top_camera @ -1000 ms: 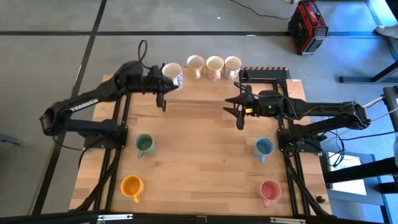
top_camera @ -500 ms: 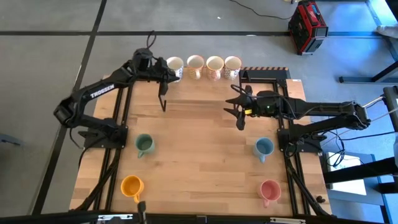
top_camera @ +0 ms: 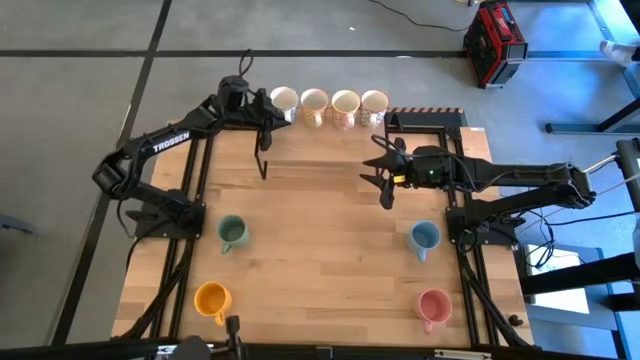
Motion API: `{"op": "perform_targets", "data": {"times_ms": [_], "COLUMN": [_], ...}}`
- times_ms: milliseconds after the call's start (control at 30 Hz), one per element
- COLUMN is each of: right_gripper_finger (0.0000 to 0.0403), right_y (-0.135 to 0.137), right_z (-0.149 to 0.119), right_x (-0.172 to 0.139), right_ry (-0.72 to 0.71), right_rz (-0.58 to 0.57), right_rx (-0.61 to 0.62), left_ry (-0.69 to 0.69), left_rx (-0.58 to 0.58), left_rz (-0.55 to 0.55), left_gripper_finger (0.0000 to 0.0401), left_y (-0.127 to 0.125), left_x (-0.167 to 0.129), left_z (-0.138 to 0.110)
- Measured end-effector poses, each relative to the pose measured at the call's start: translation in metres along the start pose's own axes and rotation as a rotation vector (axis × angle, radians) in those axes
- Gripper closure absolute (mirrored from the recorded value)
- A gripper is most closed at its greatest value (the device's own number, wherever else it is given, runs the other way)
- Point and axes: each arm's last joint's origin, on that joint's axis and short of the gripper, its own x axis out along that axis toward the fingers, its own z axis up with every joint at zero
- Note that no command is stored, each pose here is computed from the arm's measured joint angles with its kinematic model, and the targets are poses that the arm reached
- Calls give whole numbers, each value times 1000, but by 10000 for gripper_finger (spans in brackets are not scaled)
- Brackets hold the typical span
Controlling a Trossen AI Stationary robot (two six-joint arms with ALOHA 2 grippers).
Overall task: Place coffee mugs
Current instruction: Put the blue patterned mug on the shelf
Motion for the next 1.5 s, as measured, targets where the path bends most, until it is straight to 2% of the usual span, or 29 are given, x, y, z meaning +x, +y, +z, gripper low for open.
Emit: {"op": "perform_targets", "data": {"times_ms": [433,767,1133,1500], "right_gripper_finger": [237,237,237,237], "right_y": [0,0,1,1], "right_z": [1,1,1,1], "right_x": [0,0,0,0], "right_ry": [-9,-9,-8,-8], "right_rz": [2,5,22,24], "right_rx": [4,15,14,14], "left_ry": [-2,18,79,76], "left_rx": [-19,-20,-58,-107], "left_rz": [-35,22,26,30], "left_gripper_finger": [385,346,341,340], "left_y": [4,6,3,2], "left_x": [-1,-1,-1,-4], "left_z": [-5,-5,-11,-9]}}
